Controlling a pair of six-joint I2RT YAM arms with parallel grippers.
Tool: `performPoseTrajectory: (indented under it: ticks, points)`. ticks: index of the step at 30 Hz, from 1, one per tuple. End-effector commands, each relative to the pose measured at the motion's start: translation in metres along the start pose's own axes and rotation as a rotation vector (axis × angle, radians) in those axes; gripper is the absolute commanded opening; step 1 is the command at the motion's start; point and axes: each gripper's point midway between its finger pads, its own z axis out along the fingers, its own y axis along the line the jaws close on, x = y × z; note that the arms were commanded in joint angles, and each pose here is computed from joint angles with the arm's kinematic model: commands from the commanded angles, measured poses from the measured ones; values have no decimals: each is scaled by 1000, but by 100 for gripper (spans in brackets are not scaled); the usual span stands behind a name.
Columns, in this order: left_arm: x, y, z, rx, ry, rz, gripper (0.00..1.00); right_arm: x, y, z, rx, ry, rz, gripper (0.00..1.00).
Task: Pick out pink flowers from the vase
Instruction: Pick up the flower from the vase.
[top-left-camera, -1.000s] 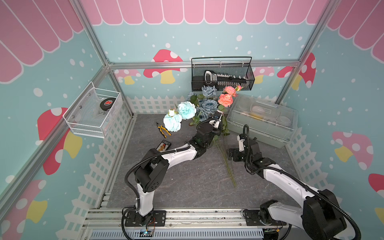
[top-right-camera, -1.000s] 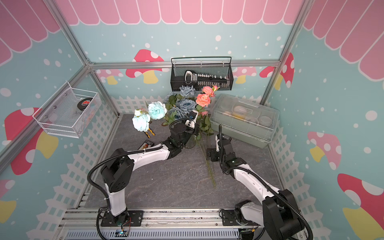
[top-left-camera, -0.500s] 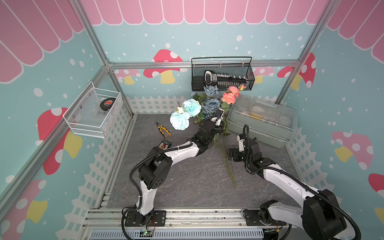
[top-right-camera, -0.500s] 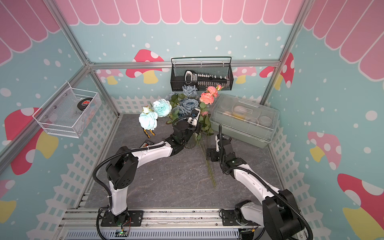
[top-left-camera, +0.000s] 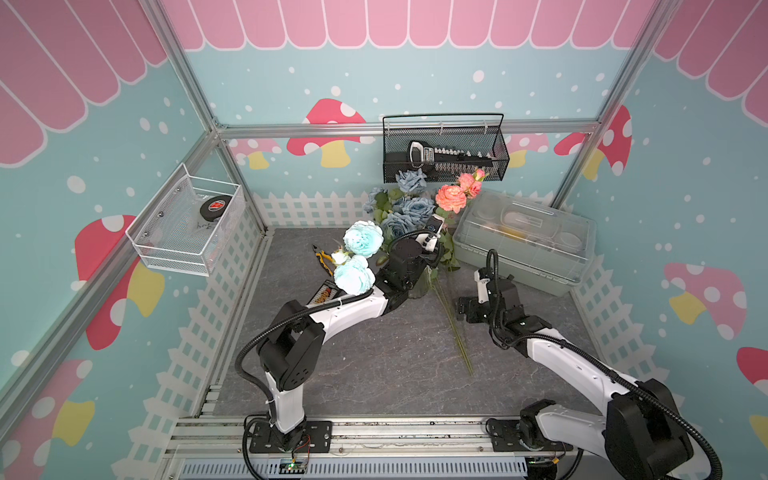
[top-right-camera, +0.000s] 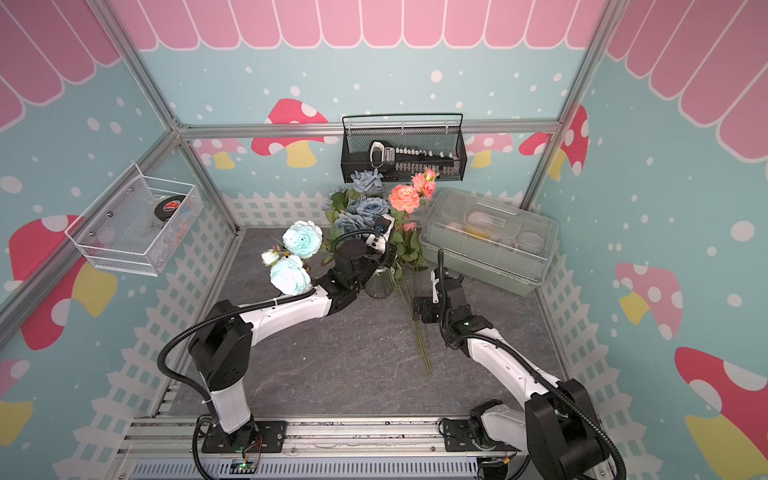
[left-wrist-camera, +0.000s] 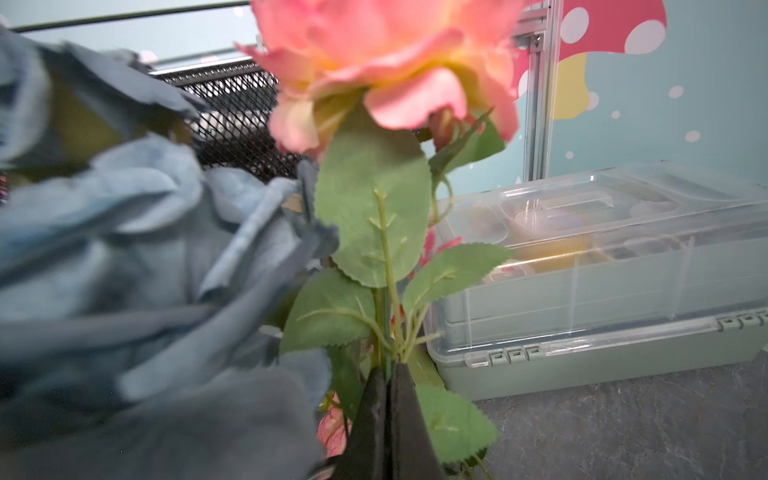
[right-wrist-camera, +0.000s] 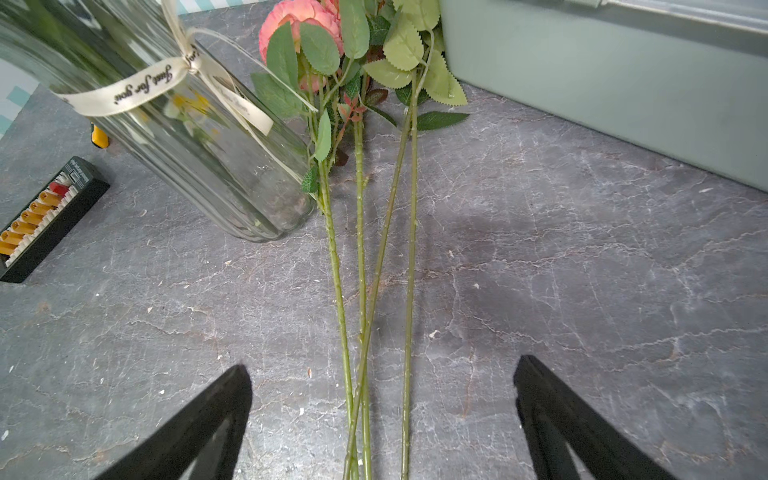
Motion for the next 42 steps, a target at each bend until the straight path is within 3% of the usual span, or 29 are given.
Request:
performPoseTrajectory:
  ticks: [1,9,18,23,33,42]
  points:
    - [-29,4,-14,42,-52,22,0,3,-4,-1,5,-4,16,97]
    - [-54,4,-27,168,-105,-41,0,2,-3,-3,2,-13,15,98]
    - [-96,14,-41,211,-193,-87,0,-1,-3,-5,-3,-32,15,98]
    - [-96,17,-40,207,-184,-85,0,-4,3,-6,-31,-44,8,98]
    - [-65,24,-36,201,-159,-133,0,-78,40,-61,-219,-445,-87,99]
    - [-40,24,-32,216,-146,-189,0,-132,82,-43,-372,-598,-172,97]
